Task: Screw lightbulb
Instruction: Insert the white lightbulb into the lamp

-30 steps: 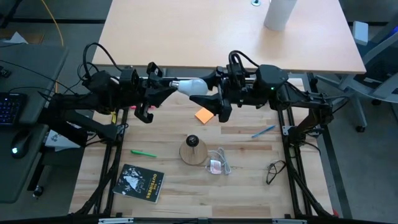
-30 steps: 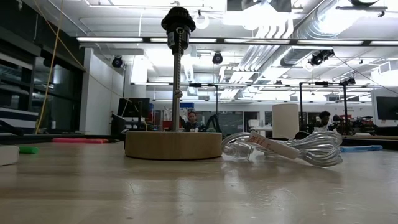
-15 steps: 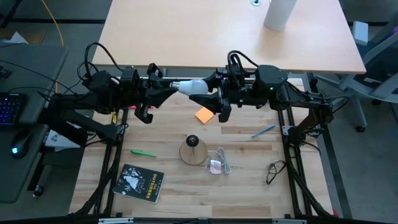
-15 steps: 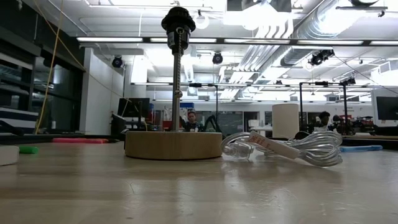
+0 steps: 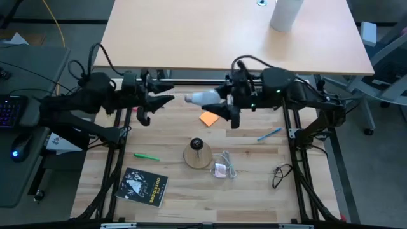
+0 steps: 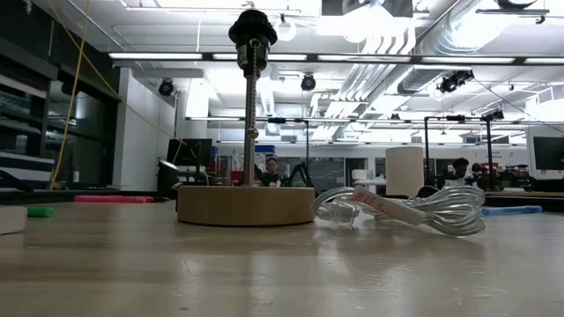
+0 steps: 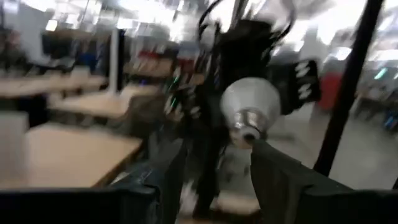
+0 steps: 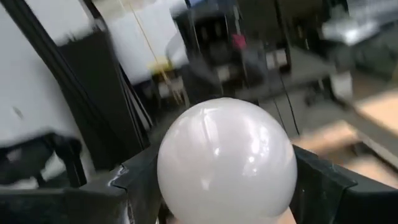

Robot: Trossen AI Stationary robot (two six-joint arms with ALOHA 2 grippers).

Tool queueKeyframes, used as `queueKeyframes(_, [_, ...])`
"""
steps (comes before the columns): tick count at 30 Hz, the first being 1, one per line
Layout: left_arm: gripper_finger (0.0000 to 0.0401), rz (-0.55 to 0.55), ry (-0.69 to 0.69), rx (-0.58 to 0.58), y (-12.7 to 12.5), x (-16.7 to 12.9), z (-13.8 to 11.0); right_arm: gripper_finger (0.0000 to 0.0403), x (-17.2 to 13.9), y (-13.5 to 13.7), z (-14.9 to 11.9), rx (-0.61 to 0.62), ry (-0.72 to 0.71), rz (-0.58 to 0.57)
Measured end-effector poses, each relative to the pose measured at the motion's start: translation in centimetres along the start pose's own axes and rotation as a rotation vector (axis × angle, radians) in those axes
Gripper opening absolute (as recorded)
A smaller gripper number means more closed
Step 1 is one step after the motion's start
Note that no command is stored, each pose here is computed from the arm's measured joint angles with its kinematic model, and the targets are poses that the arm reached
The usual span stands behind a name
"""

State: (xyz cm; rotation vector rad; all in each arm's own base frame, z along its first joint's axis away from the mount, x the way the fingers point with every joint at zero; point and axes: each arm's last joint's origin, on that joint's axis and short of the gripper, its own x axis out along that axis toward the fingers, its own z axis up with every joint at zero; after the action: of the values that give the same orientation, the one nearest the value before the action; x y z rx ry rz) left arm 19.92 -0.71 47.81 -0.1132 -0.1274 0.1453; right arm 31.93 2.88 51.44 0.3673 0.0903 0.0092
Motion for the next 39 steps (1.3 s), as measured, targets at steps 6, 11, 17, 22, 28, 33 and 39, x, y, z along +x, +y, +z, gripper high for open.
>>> queueKeyframes(6, [0.0161,0.050,0.358,-0.019,0.5,-0.9,-3.4,0.0264,1.0,0.1,-3.7,0.009,0.299,-0.050])
queueKeyframes(11, [0.0141,0.059,0.610,0.039,0.0,-0.8,-7.1,0.0264,2.1,0.6,-6.1,0.004,0.440,-0.060])
queueKeyframes(17, [0.0046,0.066,0.801,0.046,-0.7,-0.9,-14.3,0.0263,3.0,0.3,-7.9,-0.011,0.543,-0.123])
queueKeyframes(22, [0.0012,0.077,0.853,-0.098,-1.5,-1.7,-20.7,0.0263,3.5,-0.1,-9.1,-0.032,0.630,-0.159])
queueKeyframes(28, [0.0001,0.149,0.866,-0.218,-2.0,-2.7,-25.5,0.0263,3.7,-0.2,-9.3,-0.064,0.639,-0.154])
queueKeyframes(33, [0.0000,0.169,0.981,-0.191,-2.2,-2.5,-28.4,0.0263,3.7,-0.4,-9.2,-0.082,0.639,-0.154])
queueKeyframes(39, [0.0000,0.183,1.089,-0.134,-2.6,-1.2,-32.1,0.0263,3.7,-0.5,-9.2,-0.089,0.639,-0.161])
